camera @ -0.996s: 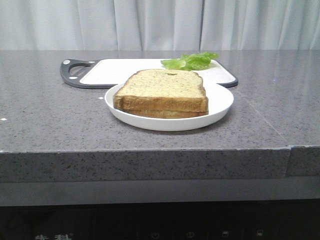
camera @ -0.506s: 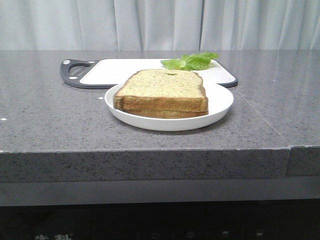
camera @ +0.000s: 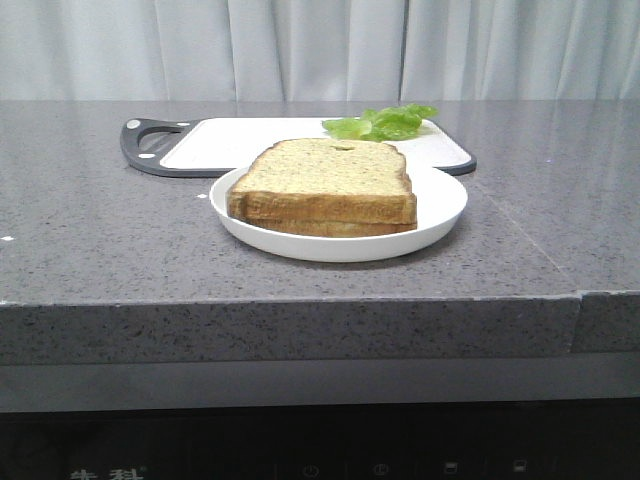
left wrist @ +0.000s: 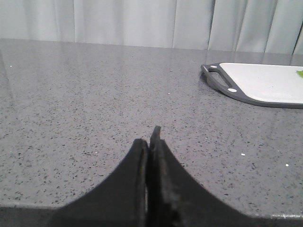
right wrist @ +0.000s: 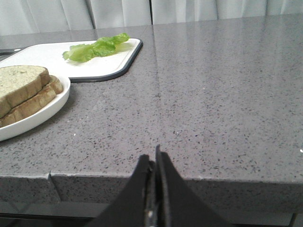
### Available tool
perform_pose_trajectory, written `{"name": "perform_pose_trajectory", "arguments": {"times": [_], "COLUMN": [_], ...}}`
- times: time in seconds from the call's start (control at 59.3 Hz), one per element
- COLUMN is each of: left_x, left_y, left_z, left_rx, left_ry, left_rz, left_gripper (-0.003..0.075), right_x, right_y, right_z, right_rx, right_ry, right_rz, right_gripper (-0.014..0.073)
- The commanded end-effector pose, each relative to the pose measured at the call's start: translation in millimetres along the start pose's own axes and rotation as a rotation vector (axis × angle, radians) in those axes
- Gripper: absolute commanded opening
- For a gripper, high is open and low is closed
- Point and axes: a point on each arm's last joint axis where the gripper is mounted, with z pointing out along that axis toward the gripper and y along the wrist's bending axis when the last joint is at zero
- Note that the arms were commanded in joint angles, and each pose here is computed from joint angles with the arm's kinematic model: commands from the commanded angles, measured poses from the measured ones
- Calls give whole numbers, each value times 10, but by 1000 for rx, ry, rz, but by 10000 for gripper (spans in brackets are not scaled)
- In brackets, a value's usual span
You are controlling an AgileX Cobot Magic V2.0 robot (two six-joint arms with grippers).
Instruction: Left arm grabs bread, right arm adds lettuce
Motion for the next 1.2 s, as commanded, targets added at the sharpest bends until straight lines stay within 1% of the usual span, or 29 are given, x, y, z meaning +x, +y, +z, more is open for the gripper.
{"name": "perform_pose_trajectory", "arguments": {"times": [0.0,0.186,0.287,0.354,0.388,0.472,0.523,0.624,0.692,0.81,0.911,0.962,1.012,1.063,1.097,1.131,1.147,1.164,1.181], "left_x": [-70,-73,-182,-330,-372,-653,-818,-1147,-1313,-1453,-1472,-1472,-1470,-1470,-1470,-1470,-1470,-1468,-1466], "left_y": [1,2,-2,-13,-19,-41,-53,-69,-76,-82,-82,-82,-82,-82,-82,-82,-82,-82,-82], "left_z": [-16,-17,-38,-72,-78,-111,-86,5,114,285,305,305,305,305,305,305,305,305,305], "left_rx": [1,1,1,4,6,13,14,14,13,11,10,10,10,10,10,10,10,10,10], "left_ry": [-96,-99,-153,-166,-139,-114,-84,-88,-69,-29,-31,-31,-29,-29,-29,-29,-29,-27,-25], "left_rz": [-12,-10,-10,-2,-2,-1,0,0,0,-1,-1,-1,-1,-1,-1,-1,-1,-1,-1], "left_gripper": [-20,-21,-21,-21,-21,-21,-21,-21,-21,-20,-20,-11,31,121,198,310,349,406,442], "right_x": [-97,-97,-146,-268,-366,-621,-791,-1107,-1287,-1473,-1508,-1503,-1500,-1502,-1504,-1505,-1505,-1505,-1505], "right_y": [3,3,12,35,51,89,116,166,192,219,224,223,223,223,224,224,224,224,224], "right_z": [-16,-16,-29,-66,-98,-165,-191,-165,-102,8,29,29,29,29,29,29,29,29,29], "right_rx": [0,0,-2,-4,-4,3,5,6,7,10,10,11,11,11,11,10,10,10,10], "right_ry": [-104,-104,-108,-110,-117,-117,-102,-79,-70,-35,-33,-28,-25,-27,-30,-30,-30,-30,-30], "right_rz": [-10,-10,-11,-27,-47,-89,-96,-96,-96,-95,-95,-95,-95,-95,-95,-95,-95,-95,-95], "right_gripper": [-62,-62,-62,-62,-62,-62,-62,-62,-62,-62,-57,-36,13,106,179,255,299,340,365]}}
